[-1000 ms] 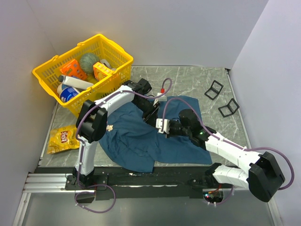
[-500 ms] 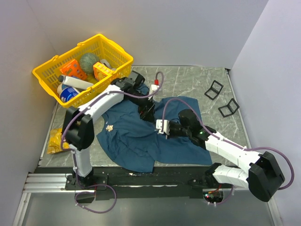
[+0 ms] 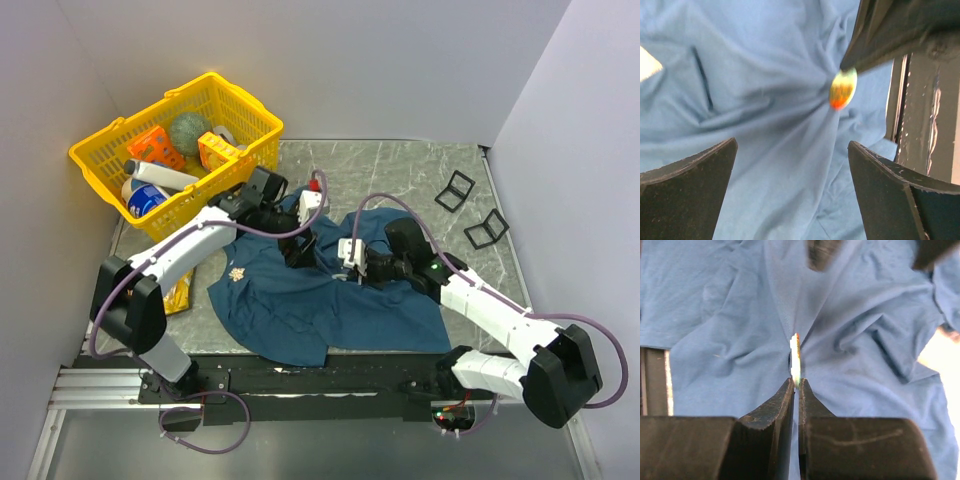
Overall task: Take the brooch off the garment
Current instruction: Remove the brooch from the clothes.
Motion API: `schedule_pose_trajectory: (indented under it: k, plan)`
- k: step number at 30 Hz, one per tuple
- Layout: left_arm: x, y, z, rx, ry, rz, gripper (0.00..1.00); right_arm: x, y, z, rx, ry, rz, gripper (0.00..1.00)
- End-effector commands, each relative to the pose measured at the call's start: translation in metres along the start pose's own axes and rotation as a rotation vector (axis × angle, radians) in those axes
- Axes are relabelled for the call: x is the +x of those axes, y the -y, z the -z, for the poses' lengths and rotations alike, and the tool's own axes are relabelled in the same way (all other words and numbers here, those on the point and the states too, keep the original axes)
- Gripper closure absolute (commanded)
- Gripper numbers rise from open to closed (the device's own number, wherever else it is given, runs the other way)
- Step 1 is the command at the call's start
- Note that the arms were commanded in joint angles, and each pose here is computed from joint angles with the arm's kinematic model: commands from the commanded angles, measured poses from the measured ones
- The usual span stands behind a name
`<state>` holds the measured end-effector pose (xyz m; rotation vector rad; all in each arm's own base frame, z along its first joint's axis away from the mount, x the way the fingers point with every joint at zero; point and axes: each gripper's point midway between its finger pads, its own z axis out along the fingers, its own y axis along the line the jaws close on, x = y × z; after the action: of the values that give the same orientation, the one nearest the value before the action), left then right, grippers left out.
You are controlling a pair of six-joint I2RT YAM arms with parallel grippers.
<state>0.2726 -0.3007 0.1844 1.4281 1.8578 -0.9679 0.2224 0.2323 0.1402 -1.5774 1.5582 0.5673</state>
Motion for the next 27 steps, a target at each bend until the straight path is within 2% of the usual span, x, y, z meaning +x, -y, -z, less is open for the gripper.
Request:
schedule_pose_trajectory:
  k: [1,5,12,18,27]
  plan:
    - [-0.007,-0.001,0.011,-0.06,0.063,-0.085,0.01,-0.012,0.007,0.009,-0.018,0.036,-0.062,1.0]
    - [-0.005,0.005,0.007,-0.038,0.094,-0.084,0.01,-0.006,0.011,0.009,-0.032,0.037,-0.112,1.0]
    - [-0.002,0.007,-0.006,-0.024,0.062,-0.095,0.01,-0.004,0.008,0.008,-0.083,0.022,-0.165,1.0]
    - [-0.003,0.006,-0.001,-0.046,0.055,-0.133,0.01,-0.002,0.0,0.015,-0.139,-0.028,-0.213,1.0]
    - [-0.019,0.0,0.001,-0.103,0.068,-0.193,0.01,-0.011,0.004,0.018,-0.179,0.002,-0.28,1.0]
